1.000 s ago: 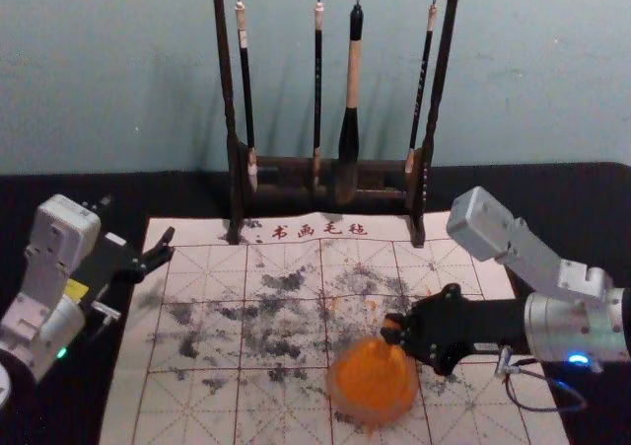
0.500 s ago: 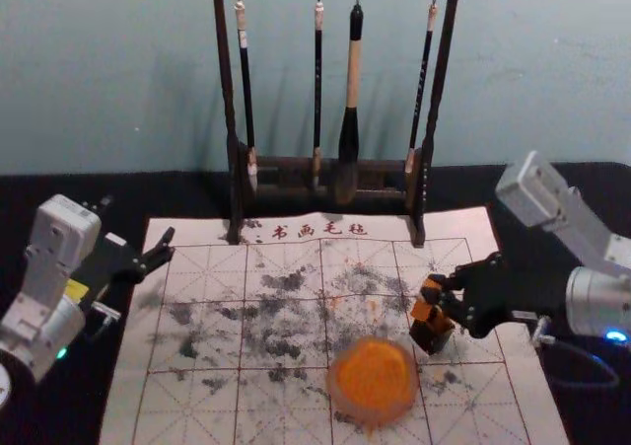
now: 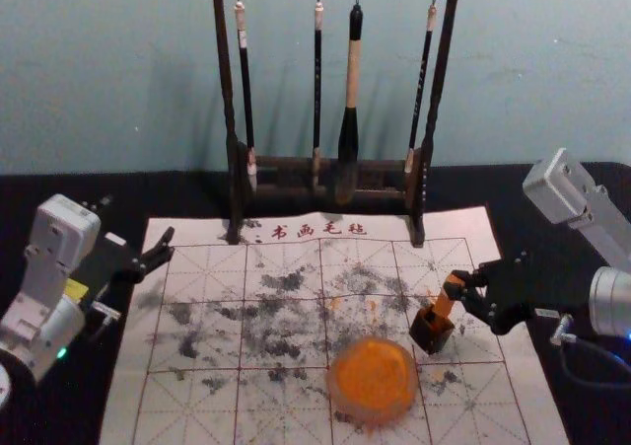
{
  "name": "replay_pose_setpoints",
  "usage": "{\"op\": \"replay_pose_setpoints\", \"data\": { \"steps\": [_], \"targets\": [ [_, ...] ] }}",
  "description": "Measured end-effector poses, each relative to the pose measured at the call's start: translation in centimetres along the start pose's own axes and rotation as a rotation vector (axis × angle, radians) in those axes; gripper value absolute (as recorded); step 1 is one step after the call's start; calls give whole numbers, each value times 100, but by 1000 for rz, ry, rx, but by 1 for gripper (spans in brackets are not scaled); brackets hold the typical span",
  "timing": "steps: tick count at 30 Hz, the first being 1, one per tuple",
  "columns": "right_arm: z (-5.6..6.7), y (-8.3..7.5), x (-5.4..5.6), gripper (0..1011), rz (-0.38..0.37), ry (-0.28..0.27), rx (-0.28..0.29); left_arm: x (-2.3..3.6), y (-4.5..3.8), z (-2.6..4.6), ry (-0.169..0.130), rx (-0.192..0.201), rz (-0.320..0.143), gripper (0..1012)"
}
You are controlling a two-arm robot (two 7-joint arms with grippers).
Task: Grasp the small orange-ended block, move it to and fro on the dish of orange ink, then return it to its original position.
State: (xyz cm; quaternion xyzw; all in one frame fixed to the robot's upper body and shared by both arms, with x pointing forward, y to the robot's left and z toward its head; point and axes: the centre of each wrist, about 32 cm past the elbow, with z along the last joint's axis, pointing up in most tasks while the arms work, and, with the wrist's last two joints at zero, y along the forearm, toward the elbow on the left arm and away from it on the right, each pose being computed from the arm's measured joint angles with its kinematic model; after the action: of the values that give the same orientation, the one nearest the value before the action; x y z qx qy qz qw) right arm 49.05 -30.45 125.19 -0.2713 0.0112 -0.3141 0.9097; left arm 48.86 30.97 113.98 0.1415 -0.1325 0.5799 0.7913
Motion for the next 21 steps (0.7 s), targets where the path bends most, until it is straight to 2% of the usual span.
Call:
{"op": "replay_pose_setpoints", "data": {
  "steps": [12, 21],
  "targets": [
    [-33, 37, 10, 86, 4, 14, -10, 0, 0, 0, 0, 0, 0, 1001],
    [-63, 133, 27, 86, 18, 23, -31, 0, 0, 0, 0, 0, 0, 1001]
  ]
}}
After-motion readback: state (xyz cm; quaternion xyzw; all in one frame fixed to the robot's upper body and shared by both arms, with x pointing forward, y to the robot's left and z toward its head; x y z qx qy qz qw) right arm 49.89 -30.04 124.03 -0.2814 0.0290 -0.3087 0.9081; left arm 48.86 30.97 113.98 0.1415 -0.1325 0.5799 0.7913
